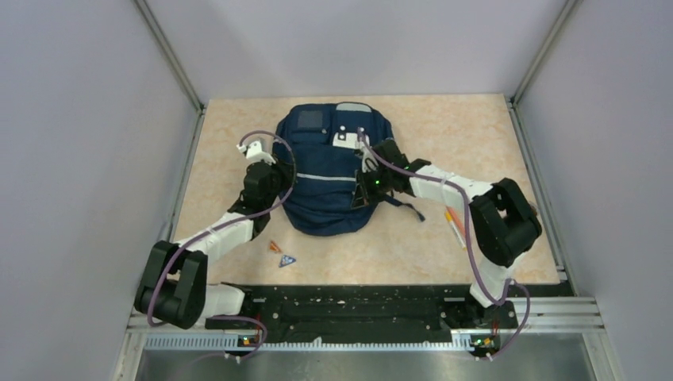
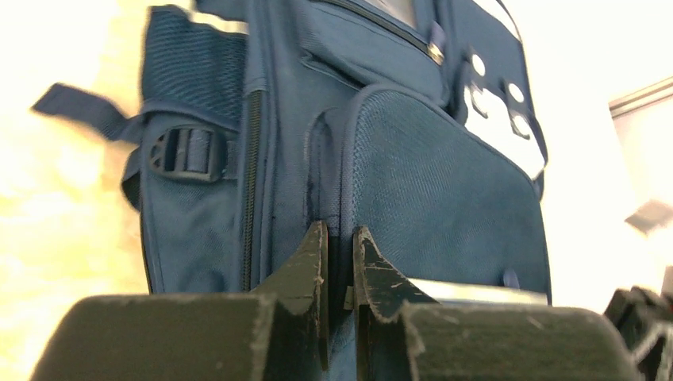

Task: Pack the student bag
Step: Unzip the student bag at the center of the board.

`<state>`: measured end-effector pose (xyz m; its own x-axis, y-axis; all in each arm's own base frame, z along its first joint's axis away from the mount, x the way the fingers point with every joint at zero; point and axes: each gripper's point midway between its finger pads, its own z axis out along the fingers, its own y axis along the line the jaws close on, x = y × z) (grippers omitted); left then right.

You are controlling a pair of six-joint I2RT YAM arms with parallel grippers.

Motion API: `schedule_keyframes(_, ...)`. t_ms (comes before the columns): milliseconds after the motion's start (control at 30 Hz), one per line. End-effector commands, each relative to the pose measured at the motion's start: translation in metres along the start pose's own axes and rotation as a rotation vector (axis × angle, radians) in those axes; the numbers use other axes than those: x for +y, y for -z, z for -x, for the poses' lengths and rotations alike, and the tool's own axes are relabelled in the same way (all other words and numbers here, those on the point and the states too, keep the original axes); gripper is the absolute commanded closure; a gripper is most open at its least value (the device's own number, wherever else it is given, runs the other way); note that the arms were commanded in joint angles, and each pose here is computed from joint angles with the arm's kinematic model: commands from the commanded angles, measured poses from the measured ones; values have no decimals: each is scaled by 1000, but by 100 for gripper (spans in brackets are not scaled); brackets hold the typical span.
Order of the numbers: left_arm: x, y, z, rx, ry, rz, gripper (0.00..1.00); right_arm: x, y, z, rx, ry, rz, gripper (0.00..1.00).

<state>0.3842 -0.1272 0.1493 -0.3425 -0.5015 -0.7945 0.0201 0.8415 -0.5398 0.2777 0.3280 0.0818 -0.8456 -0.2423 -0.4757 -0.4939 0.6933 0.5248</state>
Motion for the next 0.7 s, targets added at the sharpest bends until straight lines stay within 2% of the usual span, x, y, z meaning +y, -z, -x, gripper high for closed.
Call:
schedule_keyframes(0,-65,10,-20,30,77,-194,100,-14,35,103,-282,135,-25,100)
schedule_keyframes(200,-82,1,-41,50,117,-221,100,-7,37,78,-190,144,2,100)
schedule_keyframes(533,-81,-8,-45,-12,192,-183,100,22,8,16,93,292,-14,100)
schedule_keyframes(667,-76,-3,-40,-50,234,-174,100,27,1,23,83,280,-9,100)
